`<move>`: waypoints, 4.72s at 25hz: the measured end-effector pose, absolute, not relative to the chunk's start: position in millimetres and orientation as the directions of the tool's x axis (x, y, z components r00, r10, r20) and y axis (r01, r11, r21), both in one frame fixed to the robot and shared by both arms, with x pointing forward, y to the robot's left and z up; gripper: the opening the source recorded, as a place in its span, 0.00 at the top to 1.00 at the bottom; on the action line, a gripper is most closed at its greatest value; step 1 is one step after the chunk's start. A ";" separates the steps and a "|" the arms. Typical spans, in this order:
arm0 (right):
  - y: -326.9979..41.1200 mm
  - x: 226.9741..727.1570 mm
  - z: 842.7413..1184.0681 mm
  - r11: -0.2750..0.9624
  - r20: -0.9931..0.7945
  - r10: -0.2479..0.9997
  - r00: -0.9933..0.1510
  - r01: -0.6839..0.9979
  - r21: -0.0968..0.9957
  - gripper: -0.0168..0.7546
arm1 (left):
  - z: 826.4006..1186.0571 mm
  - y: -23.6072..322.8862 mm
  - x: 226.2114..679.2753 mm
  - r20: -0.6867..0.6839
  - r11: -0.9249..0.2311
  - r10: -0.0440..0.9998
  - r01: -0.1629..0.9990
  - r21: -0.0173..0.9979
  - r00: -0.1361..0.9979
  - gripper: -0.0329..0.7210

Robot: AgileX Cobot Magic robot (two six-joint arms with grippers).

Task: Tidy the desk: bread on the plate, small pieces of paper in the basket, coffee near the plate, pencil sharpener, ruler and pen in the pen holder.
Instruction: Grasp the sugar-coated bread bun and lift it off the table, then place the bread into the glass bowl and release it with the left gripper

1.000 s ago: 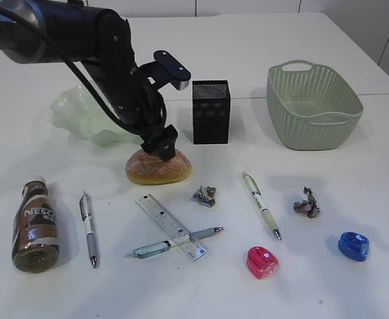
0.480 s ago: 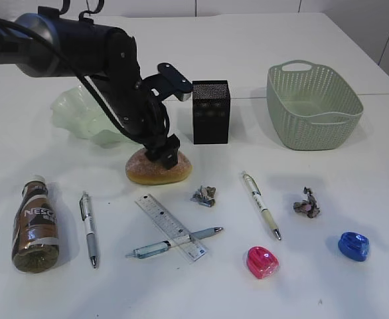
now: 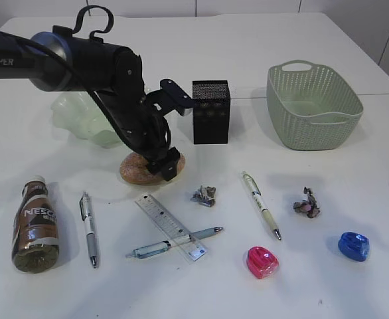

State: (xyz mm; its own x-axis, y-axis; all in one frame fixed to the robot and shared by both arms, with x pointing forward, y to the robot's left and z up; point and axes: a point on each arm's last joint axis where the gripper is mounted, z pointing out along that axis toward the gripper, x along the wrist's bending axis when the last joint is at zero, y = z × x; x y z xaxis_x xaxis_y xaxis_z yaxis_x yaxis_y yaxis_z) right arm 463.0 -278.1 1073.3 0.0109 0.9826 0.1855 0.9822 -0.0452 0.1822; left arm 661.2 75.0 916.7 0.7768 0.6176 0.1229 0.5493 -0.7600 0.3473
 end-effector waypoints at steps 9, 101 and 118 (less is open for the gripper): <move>-278.2 465.2 1073.8 -0.050 0.185 0.983 0.011 0.977 0.206 0.29 | 917.2 75.2 660.7 0.118 -0.761 0.618 0.553 0.339 0.777 0.47; -279.5 467.5 1074.0 -0.086 0.180 0.983 0.045 0.971 0.225 0.29 | 958.8 186.7 780.1 -0.010 -0.158 0.976 0.739 0.655 0.218 0.18; -279.4 468.2 1074.2 -0.100 0.185 0.981 0.058 0.968 0.230 0.29 | 1000.5 191.0 763.4 0.001 -0.173 0.976 0.768 0.617 0.219 0.17</move>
State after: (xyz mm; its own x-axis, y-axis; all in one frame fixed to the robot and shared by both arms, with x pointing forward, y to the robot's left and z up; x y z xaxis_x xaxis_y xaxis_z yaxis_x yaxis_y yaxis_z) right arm 468.2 -279.4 1074.2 0.0577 0.9810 0.1854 0.9680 -0.1005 0.2301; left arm 763.4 191.0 1000.5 0.2191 0.9757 0.0006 0.7675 -0.1727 0.6173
